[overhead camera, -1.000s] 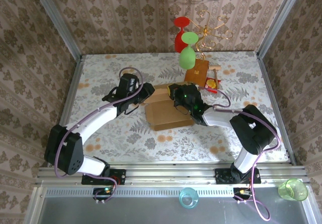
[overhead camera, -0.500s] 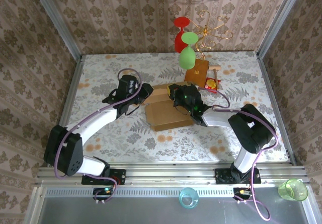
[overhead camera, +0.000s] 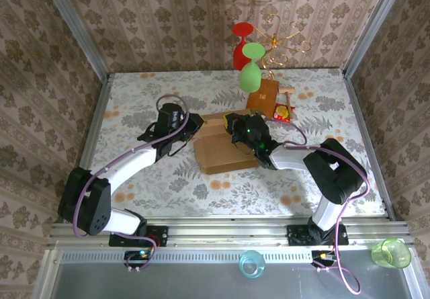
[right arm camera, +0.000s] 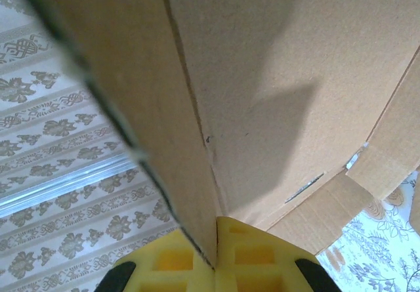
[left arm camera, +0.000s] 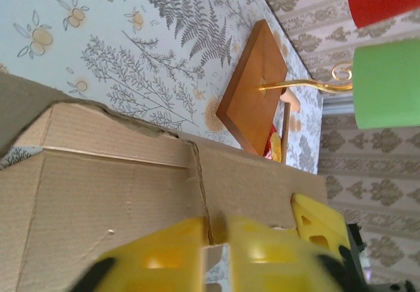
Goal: Fold the paper box
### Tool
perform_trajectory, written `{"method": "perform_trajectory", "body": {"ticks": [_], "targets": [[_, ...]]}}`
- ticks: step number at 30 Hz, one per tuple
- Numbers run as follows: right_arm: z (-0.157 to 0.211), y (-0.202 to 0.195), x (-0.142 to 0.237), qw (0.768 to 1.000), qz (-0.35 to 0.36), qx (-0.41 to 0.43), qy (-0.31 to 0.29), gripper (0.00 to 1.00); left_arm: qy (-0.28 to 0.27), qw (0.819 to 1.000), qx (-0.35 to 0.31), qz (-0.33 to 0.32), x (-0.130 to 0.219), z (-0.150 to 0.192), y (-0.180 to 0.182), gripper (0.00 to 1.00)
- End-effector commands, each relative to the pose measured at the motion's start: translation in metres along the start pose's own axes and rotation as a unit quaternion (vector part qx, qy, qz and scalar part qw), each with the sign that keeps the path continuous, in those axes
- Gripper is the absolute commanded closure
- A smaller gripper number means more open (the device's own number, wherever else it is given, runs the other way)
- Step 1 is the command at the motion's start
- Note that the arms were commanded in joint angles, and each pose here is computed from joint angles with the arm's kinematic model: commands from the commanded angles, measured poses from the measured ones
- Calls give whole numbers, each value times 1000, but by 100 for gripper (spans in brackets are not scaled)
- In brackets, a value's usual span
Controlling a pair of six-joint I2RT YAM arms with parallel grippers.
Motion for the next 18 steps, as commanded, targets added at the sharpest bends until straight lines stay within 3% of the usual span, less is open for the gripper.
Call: {"method": "perform_trajectory", "body": {"ticks": [1,4,8,11,13,15,18], "targets": [[-4,-7,3,1000,3,-19,-11,100,-20,999,-6,25,15,-7,-12,51],[-6,-4,8,1000,2,-23,-14,100,-39,999,-31,17,35,-12,-14,35],[-7,3,18,999,11,-28,-19,100,-70,997,-33,-4,64,-33,4,35],[-8,14,29,999,10,-30,-25,100,-85,996,-1,-20,78,-53,41,46],[-8,21,35,999,7,-35,-29,100,-81,996,20,-30,79,-63,67,63],[-9,28,42,999,6,-37,-32,100,-67,997,34,-34,72,-67,85,72],[-9,35,47,999,10,-39,-34,100,-40,998,49,-17,48,-65,105,73]]}}
Point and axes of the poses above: each hand's point on the last joint's axis, 136 mm out from that joint toward the fingers, its own x axis back along the fingers, its own y axis along the line the jaws close on, z = x × y, the point moved 5 cm from there along x, back along the fingers, and after that the axes turned 8 degrees about x, right-handed, at the moved point
